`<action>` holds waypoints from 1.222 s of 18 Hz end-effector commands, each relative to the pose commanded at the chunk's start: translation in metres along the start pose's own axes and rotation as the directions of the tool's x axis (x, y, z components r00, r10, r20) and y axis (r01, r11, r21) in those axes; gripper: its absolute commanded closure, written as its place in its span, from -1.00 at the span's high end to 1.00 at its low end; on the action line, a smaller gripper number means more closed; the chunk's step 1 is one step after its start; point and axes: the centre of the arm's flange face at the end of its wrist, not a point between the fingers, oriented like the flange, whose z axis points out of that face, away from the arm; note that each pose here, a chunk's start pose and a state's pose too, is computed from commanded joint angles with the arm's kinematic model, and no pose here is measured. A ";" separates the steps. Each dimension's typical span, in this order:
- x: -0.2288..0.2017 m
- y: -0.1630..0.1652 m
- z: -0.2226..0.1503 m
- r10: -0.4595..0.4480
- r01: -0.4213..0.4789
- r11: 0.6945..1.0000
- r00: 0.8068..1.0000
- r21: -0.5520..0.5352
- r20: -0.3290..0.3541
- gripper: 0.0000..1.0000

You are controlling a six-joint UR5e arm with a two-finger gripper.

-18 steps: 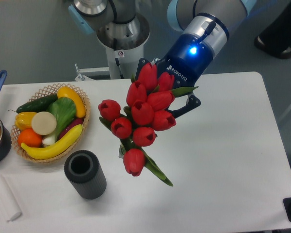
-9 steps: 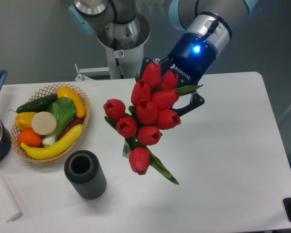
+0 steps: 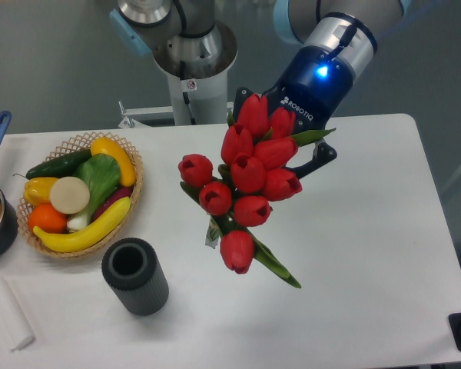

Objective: Place the flowers on the table
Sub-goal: 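Carry the red tulip bunch with the gripper toward the open table area, then lower the held tulips onto the table surface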

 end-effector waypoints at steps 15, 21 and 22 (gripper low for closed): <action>-0.033 0.074 0.019 0.275 -0.186 0.905 0.942 -0.383 0.191 -0.20; -0.036 0.136 0.025 0.389 -0.270 0.795 0.914 -0.543 0.115 -0.20; -0.037 0.144 0.025 0.402 -0.276 0.774 0.910 -0.569 0.105 -0.20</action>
